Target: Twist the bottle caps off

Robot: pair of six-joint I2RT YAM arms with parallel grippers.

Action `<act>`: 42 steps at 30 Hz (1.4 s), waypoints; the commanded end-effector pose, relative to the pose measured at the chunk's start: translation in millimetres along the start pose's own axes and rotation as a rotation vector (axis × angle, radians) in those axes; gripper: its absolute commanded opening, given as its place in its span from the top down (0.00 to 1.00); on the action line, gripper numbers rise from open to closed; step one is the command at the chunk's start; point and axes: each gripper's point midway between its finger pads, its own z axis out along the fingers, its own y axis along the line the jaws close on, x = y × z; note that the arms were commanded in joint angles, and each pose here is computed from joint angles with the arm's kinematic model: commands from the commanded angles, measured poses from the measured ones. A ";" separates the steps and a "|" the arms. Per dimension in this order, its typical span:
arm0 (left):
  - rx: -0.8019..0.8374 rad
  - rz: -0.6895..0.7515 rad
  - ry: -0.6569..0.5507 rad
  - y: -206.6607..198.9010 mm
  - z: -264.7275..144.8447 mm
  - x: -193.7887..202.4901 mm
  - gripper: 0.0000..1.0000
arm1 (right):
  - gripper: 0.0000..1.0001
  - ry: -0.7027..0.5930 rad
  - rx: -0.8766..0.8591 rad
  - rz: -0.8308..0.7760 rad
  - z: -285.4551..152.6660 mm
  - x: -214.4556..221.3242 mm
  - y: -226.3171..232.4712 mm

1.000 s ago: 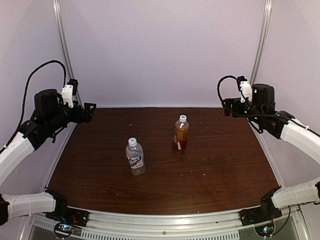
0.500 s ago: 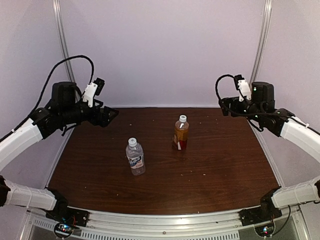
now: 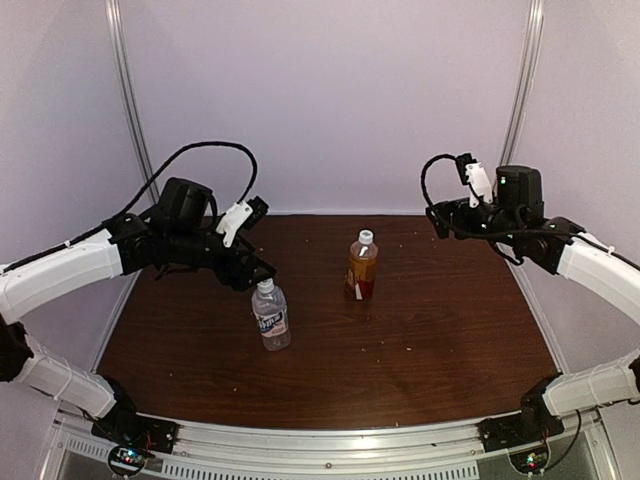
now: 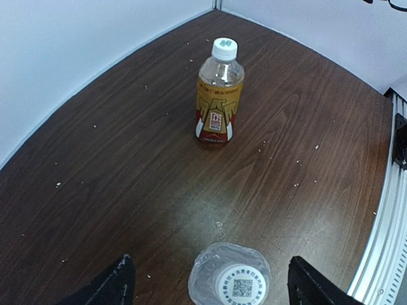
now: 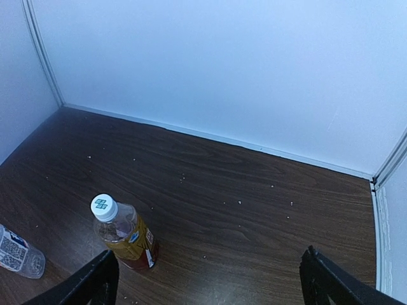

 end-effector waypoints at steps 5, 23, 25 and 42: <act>0.084 0.068 0.071 -23.2 15.7 8.5 0.27 | 0.00 0.025 -0.052 -0.025 10.1 5.2 16.1; 0.079 0.065 0.187 -20.1 28.9 31.3 0.52 | 0.00 0.038 -0.051 -0.043 11.8 10.9 18.9; 0.076 0.065 0.192 -19.3 30.0 32.7 0.56 | 0.00 0.038 -0.052 -0.044 11.7 10.7 19.8; 0.216 0.053 0.004 -47.4 -0.5 -29.7 0.83 | 0.00 -0.009 -0.215 -0.068 -12.1 -3.6 58.1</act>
